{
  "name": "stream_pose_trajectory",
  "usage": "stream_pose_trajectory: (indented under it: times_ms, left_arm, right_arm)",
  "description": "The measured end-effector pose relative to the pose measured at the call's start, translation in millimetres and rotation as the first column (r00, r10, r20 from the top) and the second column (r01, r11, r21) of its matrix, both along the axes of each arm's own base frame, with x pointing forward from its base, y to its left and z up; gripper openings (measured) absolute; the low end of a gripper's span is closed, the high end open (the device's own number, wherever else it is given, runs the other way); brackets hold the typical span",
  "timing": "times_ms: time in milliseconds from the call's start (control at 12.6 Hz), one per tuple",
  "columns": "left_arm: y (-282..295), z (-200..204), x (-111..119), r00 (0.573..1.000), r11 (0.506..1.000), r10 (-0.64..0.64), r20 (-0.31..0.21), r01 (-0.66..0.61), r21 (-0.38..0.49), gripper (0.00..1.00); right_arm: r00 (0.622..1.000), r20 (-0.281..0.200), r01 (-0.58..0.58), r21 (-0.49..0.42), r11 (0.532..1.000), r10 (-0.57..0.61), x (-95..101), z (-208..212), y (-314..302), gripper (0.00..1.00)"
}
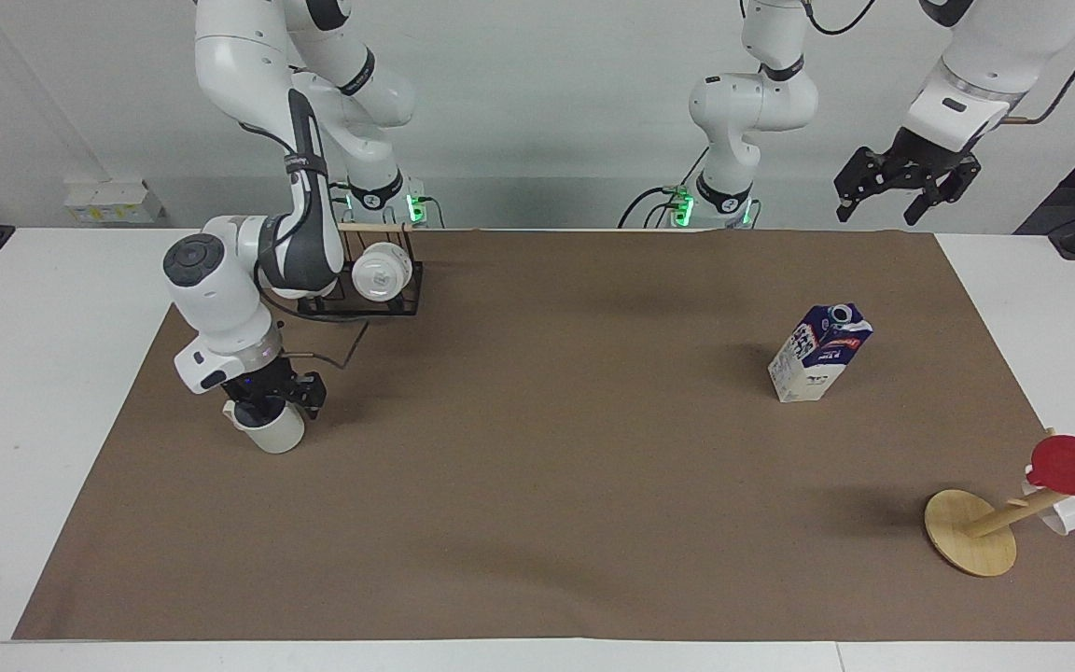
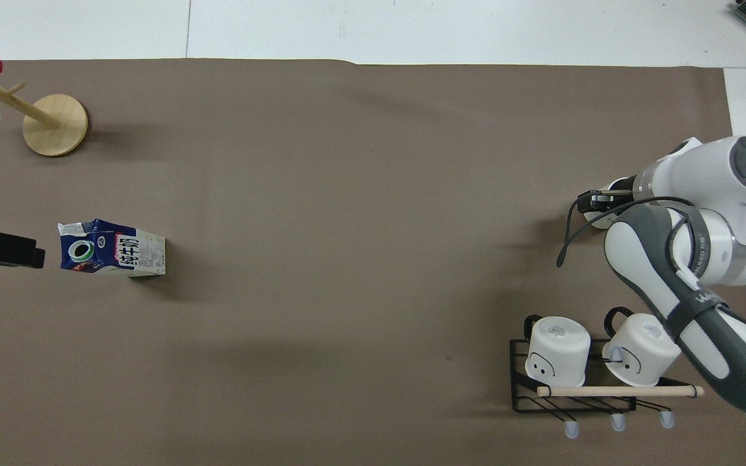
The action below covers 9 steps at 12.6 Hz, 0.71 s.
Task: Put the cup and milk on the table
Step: 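Lift the mug with the right gripper while the left gripper grasps the carton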
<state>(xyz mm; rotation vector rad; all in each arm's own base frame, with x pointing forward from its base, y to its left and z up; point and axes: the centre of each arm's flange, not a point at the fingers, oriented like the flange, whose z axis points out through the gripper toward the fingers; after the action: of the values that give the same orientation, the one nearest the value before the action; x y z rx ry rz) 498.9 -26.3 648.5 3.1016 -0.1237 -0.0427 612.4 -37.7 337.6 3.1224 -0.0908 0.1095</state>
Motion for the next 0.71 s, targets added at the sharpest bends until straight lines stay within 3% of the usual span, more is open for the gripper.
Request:
stream_pose_trajectory:
  times_ms: [397,715]
  left_arm:
    - [0.2,-22.4,1.8,1.000,1.000,0.002,-0.011,-0.002,0.000,1.00]
    - [2.3,-59.6,6.7,1.000,1.000,0.009,0.000,-0.009,-0.001,1.00]
  right_arm:
    - [1.000,-0.003,-0.012,-0.008,1.000,0.012,1.6,-2.8,2.5,0.04]
    - [0.999,-0.032,-0.034,-0.015,0.999,0.033,1.5,50.5,17.9,0.04]
